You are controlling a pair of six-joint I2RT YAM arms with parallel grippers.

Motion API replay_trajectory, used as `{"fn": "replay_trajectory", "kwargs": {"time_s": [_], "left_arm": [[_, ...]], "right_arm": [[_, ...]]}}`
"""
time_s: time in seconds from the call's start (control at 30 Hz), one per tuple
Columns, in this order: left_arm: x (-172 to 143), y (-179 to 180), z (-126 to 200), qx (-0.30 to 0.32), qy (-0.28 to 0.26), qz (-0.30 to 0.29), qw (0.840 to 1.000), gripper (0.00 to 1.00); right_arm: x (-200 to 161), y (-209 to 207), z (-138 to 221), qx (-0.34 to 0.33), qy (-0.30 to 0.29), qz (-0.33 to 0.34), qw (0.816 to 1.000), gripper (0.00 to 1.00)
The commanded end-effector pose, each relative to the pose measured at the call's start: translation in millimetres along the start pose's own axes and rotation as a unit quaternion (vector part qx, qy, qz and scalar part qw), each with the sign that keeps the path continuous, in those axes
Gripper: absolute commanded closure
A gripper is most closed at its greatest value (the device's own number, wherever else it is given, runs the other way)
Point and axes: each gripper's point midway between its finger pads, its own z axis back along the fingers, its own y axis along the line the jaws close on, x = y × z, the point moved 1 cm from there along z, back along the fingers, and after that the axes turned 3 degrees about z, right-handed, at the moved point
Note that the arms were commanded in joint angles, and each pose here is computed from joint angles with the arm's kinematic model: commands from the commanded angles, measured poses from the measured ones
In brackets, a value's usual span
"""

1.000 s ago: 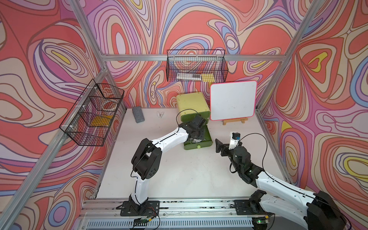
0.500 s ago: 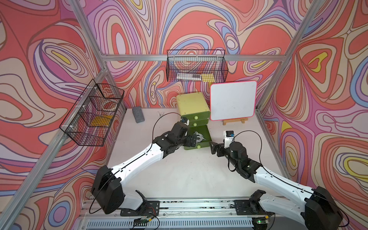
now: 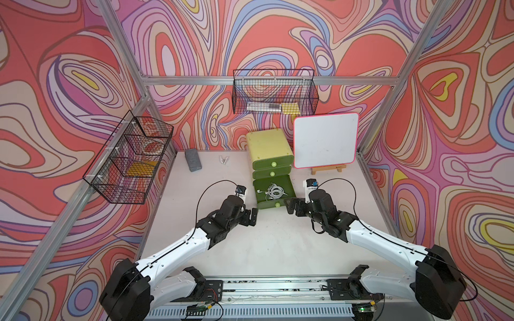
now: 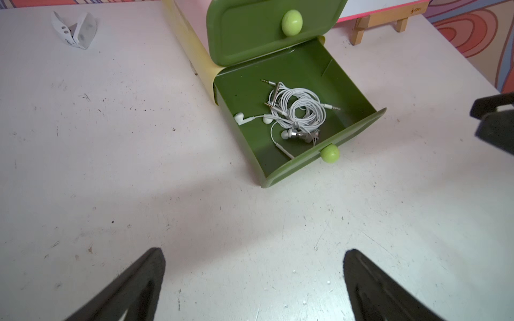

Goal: Place the wired earphones into the drawer by color
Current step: Close the drawer in the storage box.

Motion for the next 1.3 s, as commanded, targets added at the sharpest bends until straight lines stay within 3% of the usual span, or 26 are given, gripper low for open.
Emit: {"fn": "replay_trajectory", "kwargs": {"time_s": [0.0,0.17,0.3,0.57,0.7,0.87,1.27], "left_arm": [[18,-5,4,-0.019,-0.051,-0.004,0.999,0.01],[18,3,8,0.002,-0.063,-0.008,0.998,0.01],[19,12,9,0.023,-0.079,-0.016,0.997,0.01],[20,16,10,0.035,-0.087,-0.019,0.995,0.01],[20,16,10,0.036,-0.088,-0.02,0.995,0.01],[22,18,14,0.04,-0.094,-0.021,0.995,0.01],[19,20,11,0.044,-0.093,-0.021,0.994,0.01]], "right_arm": [[-7,4,-11,-0.008,0.015,-0.021,1.0,0.02],[-16,25,-32,-0.019,0.032,0.006,0.999,0.06],[-26,36,-49,-0.021,0.037,0.016,0.999,0.17],[-37,24,-70,-0.069,0.053,0.007,0.996,0.32],[-41,26,-81,-0.077,0.069,0.022,0.994,0.35],[-44,26,-96,-0.088,0.081,0.044,0.992,0.45],[-53,13,-114,-0.129,0.094,0.07,0.985,0.54]]}}
